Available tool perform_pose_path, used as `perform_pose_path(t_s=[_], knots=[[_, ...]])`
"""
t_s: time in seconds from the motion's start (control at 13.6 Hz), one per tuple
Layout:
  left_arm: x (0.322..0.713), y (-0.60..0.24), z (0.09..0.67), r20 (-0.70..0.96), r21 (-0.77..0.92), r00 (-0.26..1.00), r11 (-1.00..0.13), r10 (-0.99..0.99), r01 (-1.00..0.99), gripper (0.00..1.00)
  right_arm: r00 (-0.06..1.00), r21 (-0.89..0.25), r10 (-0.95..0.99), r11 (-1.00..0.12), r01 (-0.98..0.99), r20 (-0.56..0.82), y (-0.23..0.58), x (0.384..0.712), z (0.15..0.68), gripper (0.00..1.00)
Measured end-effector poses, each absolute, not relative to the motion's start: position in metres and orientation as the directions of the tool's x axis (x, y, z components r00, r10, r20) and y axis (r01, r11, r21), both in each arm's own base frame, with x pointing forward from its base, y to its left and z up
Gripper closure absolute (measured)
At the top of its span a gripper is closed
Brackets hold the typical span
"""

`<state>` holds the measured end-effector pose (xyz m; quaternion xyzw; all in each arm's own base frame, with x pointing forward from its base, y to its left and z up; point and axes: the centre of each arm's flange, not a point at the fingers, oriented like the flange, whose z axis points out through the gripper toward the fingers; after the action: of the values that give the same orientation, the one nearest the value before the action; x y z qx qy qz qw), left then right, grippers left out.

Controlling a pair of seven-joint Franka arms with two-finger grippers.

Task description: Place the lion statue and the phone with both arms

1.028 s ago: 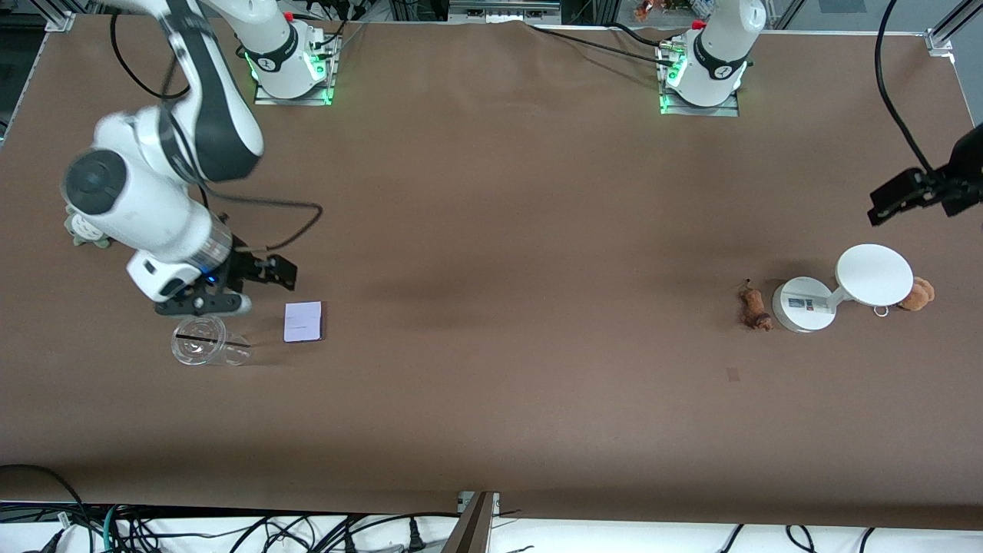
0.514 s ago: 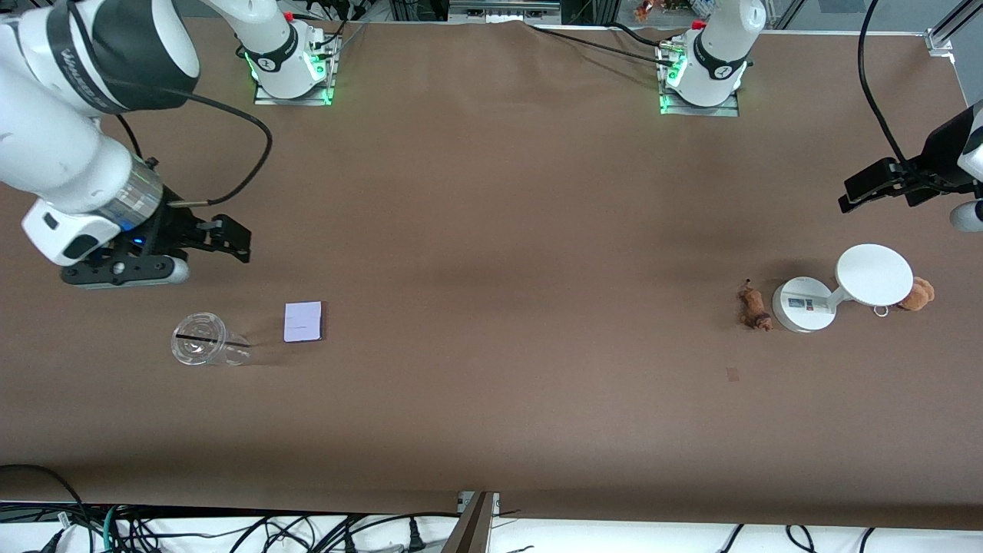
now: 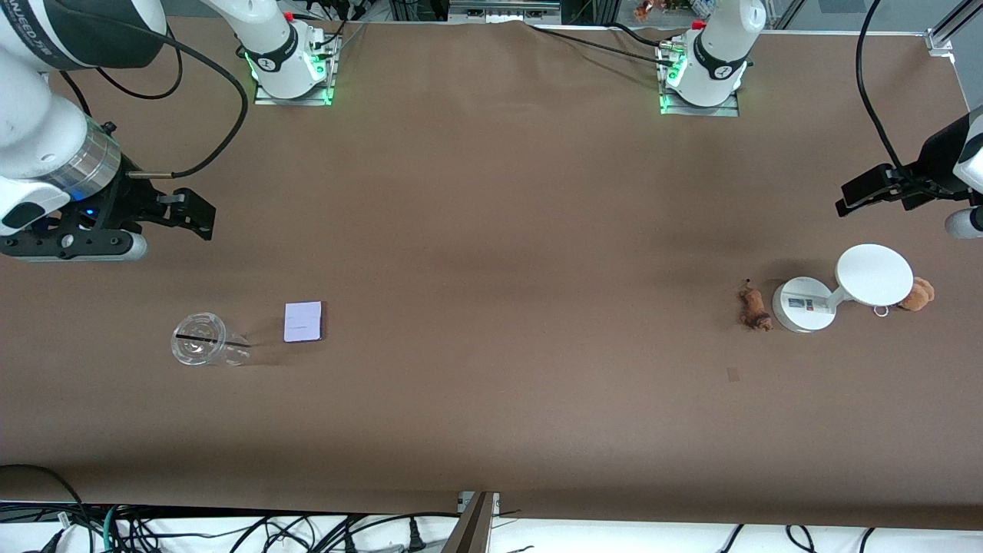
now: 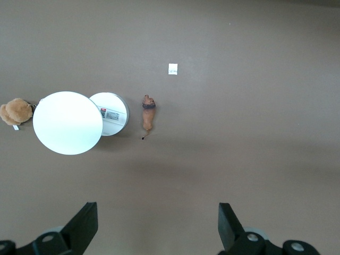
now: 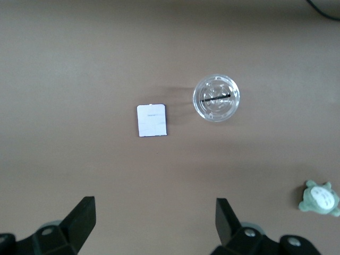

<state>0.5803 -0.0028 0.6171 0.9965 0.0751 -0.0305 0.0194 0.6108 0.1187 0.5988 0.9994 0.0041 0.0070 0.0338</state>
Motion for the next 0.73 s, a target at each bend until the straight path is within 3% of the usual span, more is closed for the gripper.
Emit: perform_pose_path(t_s=[0.37, 0.73], knots=[[0.581, -0.002, 0.616, -0.067, 0.031, 0.987, -0.988, 0.149, 0.151, 0.0, 0.998, 0.032, -0.052, -0.998, -0.051, -0.019, 0.109, 0.604, 0.593, 0.0], [0.581, -0.003, 0.616, -0.067, 0.031, 0.987, -0.988, 0.148, 0.15, 0.0, 0.996, 0.019, -0.079, -0.997, -0.078, -0.039, 0.087, 0.574, 0.583, 0.0]])
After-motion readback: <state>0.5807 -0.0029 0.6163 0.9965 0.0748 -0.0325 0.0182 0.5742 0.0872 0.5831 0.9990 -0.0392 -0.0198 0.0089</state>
